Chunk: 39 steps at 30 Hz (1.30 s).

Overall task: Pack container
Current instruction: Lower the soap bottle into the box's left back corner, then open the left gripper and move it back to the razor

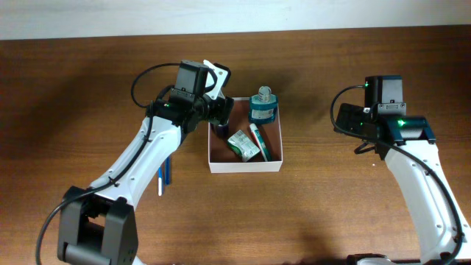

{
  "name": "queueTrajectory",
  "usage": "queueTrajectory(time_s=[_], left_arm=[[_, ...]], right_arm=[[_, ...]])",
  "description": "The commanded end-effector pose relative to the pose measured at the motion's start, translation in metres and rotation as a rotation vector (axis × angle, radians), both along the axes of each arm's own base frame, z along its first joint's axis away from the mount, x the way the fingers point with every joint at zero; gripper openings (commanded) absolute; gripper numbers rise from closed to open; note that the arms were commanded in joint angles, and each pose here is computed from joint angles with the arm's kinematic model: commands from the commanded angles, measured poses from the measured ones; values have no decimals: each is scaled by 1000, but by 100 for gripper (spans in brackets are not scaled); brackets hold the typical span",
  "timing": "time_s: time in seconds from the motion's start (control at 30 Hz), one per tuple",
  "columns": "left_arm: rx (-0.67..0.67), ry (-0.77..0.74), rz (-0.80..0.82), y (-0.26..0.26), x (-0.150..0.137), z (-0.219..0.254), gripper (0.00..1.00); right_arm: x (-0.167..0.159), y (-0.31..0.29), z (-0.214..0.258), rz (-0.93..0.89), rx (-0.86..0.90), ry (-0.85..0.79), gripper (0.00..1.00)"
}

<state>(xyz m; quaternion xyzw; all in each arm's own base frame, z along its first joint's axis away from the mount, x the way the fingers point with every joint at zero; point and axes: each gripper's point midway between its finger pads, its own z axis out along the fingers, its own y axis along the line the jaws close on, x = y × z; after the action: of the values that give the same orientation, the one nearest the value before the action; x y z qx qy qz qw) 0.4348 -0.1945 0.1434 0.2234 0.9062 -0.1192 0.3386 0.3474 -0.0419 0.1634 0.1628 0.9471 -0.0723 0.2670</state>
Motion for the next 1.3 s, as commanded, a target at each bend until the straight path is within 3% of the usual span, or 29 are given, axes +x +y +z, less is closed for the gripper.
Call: queueTrajectory(time_s=[0.0, 0.2, 0.4, 0.57, 0.77, 1.0, 1.1, 1.2, 1.27], left_arm=[[-2, -39, 4, 3, 3, 15, 73], [-50, -159, 4, 3, 2, 71, 73], [-102, -310, 11, 11, -16, 144, 73], [-43, -347, 237, 54, -24, 165, 73], [75, -199, 605, 116, -44, 129, 75], [123, 51, 778, 144, -73, 60, 73], [146, 123, 770, 145, -78, 34, 64], [162, 198, 756, 143, -83, 9, 44], [169, 241, 745, 141, -85, -5, 41]], right_arm=[[2, -2, 5, -6, -1, -15, 99], [2, -2, 5, -6, -1, -15, 99], [2, -2, 5, -6, -1, -15, 99], [2, -2, 5, -6, -1, -15, 99], [2, -2, 5, -6, -1, -15, 99], [2, -2, 5, -6, -1, -15, 99], [2, -2, 5, -6, -1, -15, 99], [2, -2, 5, -6, -1, -15, 99], [2, -2, 5, -6, -1, -15, 99]])
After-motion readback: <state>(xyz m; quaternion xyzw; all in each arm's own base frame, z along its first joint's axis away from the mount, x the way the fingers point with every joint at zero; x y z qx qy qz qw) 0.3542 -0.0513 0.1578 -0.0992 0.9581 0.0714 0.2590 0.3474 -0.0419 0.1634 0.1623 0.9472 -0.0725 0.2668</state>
